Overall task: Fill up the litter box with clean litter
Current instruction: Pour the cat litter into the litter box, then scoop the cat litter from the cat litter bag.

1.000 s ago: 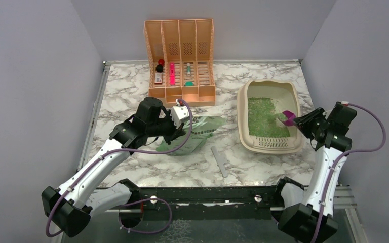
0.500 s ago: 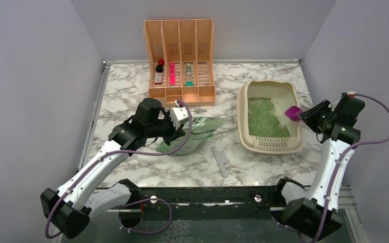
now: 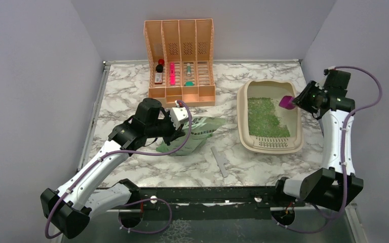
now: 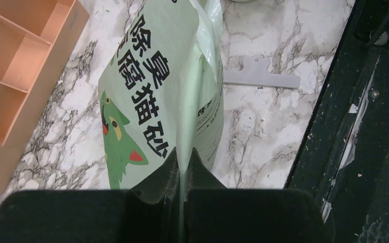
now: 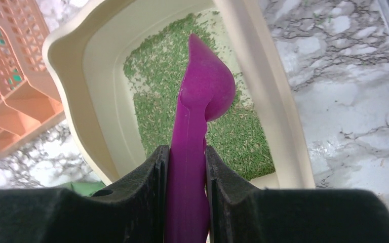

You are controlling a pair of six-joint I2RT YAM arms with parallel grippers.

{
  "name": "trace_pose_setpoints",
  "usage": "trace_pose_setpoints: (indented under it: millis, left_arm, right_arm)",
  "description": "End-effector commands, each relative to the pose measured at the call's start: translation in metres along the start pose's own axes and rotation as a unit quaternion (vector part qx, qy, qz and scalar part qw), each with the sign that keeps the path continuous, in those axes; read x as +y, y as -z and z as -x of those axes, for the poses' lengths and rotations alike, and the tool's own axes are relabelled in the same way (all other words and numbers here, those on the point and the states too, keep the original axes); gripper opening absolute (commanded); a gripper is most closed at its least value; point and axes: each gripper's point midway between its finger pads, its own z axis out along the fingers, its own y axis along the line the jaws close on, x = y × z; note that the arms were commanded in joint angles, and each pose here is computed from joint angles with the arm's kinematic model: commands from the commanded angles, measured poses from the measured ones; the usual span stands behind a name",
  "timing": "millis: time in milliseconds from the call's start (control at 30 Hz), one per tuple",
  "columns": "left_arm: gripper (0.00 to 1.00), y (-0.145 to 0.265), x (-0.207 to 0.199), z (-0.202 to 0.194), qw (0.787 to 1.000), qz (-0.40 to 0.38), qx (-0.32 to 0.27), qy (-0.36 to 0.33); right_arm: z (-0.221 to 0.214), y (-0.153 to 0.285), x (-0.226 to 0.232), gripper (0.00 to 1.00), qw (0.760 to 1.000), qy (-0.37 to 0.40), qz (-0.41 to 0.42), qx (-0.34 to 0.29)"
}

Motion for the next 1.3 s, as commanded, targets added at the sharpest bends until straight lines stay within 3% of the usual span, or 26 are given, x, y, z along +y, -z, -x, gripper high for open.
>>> trace_pose_setpoints:
  millis: [0,500,733,867,1067,1167,1267]
  left_arm:
    - [0.0,0.006,-0.006,0.034,0.997,-0.015,-0.062,-0.033]
    - [0.0,0.005,-0.006,0.035,0.998,-0.016,-0.062,-0.026]
    - [0.0,0.004,-0.005,0.034,0.998,-0.015,-0.059,-0.022]
    - [0.0,0.005,-0.004,0.035,0.998,-0.01,-0.059,-0.024]
    - [0.0,0.006,-0.002,0.035,0.998,-0.006,-0.057,-0.031]
    - [0.0,0.006,-0.002,0.035,0.998,-0.005,-0.058,-0.035]
    - [0.0,0.007,0.0,0.037,0.998,-0.003,-0.059,-0.039]
  right_arm:
    - [0.003,0.004,0.008,0.01,0.998,0.062,-0.029,-0.007]
    - [-0.005,0.056,0.065,0.01,0.99,0.089,0.113,-0.012]
    - [-0.019,0.066,0.086,0.01,0.984,0.058,0.165,0.039]
    - [-0.017,0.092,0.12,0.01,0.962,0.062,0.261,0.04]
    - [-0.022,0.131,0.161,0.01,0.91,0.075,0.402,0.073]
    - [-0.026,0.142,0.17,0.01,0.889,0.074,0.444,0.084]
    - [-0.03,0.141,0.171,0.01,0.885,0.065,0.45,0.098]
